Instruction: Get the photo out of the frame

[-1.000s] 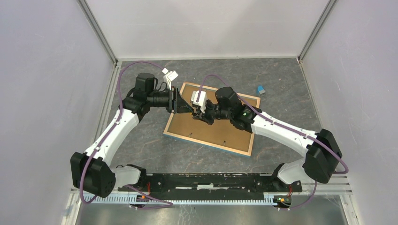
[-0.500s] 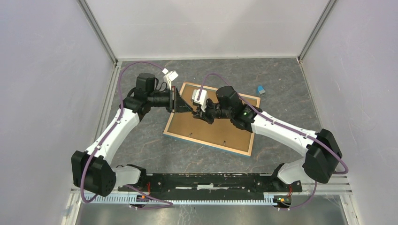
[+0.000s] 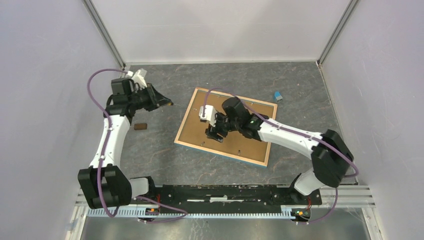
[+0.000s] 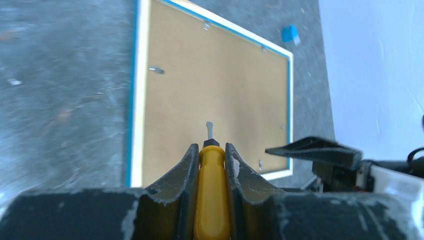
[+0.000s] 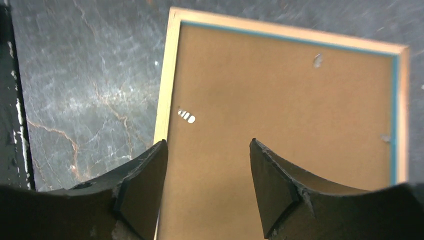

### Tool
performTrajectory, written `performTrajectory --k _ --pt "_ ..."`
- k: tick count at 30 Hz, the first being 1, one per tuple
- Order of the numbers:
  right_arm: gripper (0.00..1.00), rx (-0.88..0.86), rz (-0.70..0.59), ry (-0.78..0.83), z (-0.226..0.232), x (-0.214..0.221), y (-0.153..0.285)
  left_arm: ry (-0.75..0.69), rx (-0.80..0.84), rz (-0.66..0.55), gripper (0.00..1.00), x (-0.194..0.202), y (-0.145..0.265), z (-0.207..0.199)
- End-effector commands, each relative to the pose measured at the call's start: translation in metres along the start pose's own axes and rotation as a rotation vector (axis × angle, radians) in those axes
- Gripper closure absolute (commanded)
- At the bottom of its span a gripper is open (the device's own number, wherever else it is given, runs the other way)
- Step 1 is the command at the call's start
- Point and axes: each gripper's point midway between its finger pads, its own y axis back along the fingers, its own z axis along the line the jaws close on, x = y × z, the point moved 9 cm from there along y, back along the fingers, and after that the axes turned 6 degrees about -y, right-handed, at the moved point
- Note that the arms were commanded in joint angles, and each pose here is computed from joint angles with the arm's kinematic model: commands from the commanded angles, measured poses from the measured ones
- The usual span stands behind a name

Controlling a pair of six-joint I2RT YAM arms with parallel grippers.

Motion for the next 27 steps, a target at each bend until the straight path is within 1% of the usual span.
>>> performTrajectory --k 1,4,7,13,22,24,27 --pt "0.35 -0.030 0.106 0.056 0.007 0.008 -0.026 0.097 -0.086 -0.067 0.98 -0.010 0.015 0.013" --pt "0.41 -0.057 0.187 0.082 0.020 0.020 -0.043 0.105 -0.093 -0.080 0.98 -0.012 0.018 0.015" --pt "0.42 -0.076 0.245 0.101 0.031 0.032 -0.051 0.110 -0.082 -0.082 0.98 -0.013 0.019 0.014" --pt "0.43 -0.076 0.315 0.127 0.041 0.048 -0.059 0.124 -0.064 -0.082 0.98 -0.013 0.018 0.016" --pt "0.49 -0.057 0.424 0.162 0.045 0.074 -0.073 0.121 -0.070 -0.080 0.98 -0.015 0.020 0.015" --pt "0.54 -0.063 0.435 0.180 0.049 0.076 -0.074 0.121 -0.069 -0.080 0.98 -0.016 0.019 0.016" --pt "0.68 -0.094 0.456 0.224 0.061 0.083 -0.075 0.123 -0.069 -0.079 0.98 -0.017 0.019 0.017"
